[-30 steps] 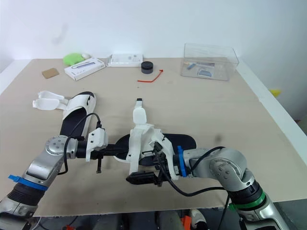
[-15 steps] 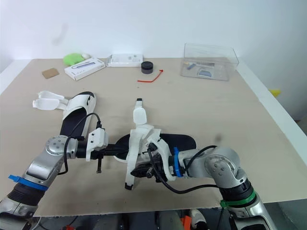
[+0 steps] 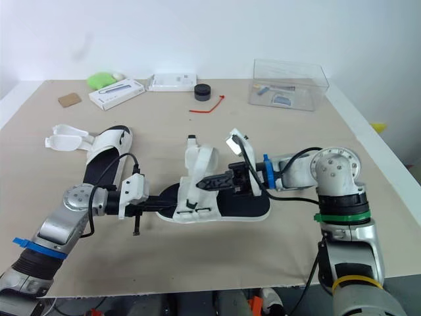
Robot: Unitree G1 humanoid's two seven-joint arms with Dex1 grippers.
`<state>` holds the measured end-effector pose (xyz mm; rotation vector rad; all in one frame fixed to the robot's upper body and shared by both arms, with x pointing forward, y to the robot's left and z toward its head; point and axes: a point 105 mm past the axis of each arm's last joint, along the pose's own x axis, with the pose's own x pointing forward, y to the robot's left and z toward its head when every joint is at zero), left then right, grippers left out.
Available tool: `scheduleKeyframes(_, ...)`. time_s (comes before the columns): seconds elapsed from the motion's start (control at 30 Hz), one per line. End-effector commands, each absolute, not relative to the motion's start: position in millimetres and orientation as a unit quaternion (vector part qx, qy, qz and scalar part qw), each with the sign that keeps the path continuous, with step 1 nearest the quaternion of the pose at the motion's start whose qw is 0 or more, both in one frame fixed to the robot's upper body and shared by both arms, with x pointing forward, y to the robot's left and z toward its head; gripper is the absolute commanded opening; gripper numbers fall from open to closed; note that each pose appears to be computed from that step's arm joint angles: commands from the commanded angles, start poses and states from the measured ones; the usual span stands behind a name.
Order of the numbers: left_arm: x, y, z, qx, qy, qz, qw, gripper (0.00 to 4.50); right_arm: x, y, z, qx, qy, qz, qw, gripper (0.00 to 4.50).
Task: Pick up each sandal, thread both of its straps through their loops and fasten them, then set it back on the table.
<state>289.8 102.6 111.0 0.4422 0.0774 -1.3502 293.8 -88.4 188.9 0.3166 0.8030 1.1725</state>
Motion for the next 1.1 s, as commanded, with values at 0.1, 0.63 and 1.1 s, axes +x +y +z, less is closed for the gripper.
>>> scheduleKeyframes(0.1, 291.1, 100.1, 114.7, 0.212, 0.024, -0.620, 0.755, 0.00, 290.5, -92.9, 192.6, 0.143, 0.389, 0.546, 0.728, 0.09)
scheduleKeyframes(0.63, 287.8, 99.3, 113.3, 0.212, 0.026, -0.623, 0.753, 0.00, 290.3, -92.1, 172.9, 0.144, 0.427, 0.529, 0.720, 0.09)
scheduleKeyframes(1.1, 285.7, 97.1, 110.4, 0.213, 0.027, -0.618, 0.756, 0.00, 276.1, -84.2, 170.9, 0.082, 0.431, 0.551, 0.710, 0.09)
